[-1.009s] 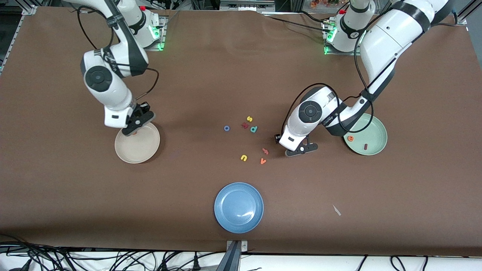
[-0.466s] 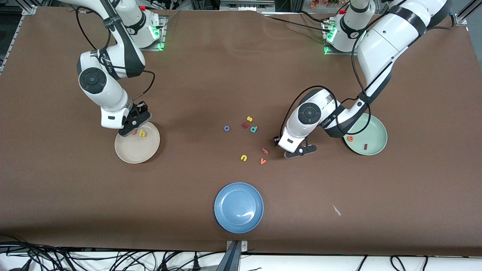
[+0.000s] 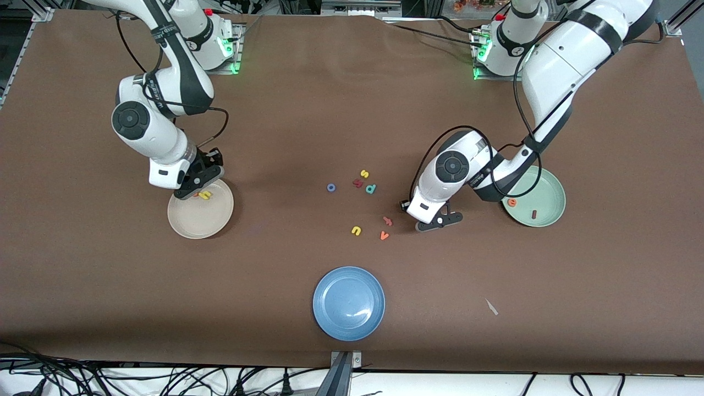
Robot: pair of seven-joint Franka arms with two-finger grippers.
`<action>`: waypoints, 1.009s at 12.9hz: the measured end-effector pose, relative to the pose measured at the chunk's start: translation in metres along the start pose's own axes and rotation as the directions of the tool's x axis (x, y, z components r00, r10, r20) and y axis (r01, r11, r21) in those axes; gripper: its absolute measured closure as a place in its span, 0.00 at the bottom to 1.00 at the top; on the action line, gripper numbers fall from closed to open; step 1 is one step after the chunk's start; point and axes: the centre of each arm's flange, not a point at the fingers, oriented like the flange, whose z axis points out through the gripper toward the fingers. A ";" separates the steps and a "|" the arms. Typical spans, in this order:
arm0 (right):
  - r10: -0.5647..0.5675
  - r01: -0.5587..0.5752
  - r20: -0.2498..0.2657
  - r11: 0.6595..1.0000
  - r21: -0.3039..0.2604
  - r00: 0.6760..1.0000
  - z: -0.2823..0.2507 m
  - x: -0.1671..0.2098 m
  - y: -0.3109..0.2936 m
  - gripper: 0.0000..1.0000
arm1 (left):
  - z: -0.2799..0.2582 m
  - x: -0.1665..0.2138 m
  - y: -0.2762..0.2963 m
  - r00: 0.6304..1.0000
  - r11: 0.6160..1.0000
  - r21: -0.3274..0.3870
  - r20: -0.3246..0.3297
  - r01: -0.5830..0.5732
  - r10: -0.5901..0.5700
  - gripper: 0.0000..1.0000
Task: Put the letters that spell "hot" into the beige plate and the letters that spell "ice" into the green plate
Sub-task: 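Drop the teal c on the green plate while the right gripper grasps the o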
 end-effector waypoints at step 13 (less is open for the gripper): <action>0.578 -0.572 -0.063 0.815 0.094 0.813 0.015 0.138 -0.182 0.48 | -0.089 0.045 -0.050 0.995 0.996 0.047 0.059 -0.079 0.076 0.76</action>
